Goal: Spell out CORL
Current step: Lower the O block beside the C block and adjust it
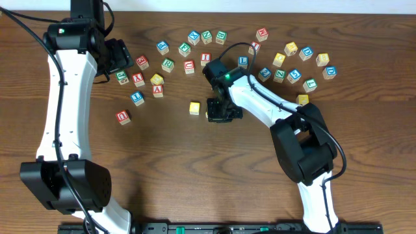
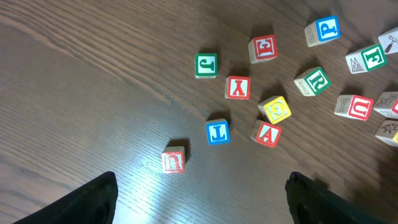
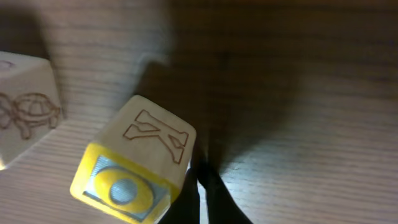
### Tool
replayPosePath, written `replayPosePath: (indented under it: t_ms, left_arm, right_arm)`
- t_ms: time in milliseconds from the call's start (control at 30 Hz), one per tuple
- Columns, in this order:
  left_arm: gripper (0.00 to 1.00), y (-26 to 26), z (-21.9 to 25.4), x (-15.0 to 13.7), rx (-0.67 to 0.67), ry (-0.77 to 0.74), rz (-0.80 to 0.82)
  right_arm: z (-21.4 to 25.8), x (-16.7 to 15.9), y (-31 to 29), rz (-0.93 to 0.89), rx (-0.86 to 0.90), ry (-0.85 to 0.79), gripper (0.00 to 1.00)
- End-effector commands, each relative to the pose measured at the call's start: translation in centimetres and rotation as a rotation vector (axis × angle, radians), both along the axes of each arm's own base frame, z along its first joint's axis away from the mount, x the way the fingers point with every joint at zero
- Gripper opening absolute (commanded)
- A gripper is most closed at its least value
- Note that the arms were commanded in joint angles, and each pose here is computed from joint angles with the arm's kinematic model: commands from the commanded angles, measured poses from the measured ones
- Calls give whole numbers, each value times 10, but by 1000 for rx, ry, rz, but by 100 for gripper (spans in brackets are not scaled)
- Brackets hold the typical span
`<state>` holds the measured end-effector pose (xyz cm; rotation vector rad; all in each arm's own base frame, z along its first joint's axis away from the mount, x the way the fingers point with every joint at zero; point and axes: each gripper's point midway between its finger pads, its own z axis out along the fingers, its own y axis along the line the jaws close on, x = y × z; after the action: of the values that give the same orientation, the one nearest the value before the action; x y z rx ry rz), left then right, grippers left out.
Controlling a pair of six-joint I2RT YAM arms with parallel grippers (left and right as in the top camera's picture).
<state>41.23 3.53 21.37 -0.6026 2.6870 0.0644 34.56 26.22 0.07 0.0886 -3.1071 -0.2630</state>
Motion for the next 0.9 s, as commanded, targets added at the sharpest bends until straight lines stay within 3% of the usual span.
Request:
replayPosePath:
  t_ms: [0,867]
  left_arm:
    - [85,-3,1,-3,2,1,-3]
    - [85,-21,2,-2,3,-1,-46]
  right_arm:
    - [-3,-4,6,-22,20,11,1]
    - [-1,19,15,-23,48,-94,2]
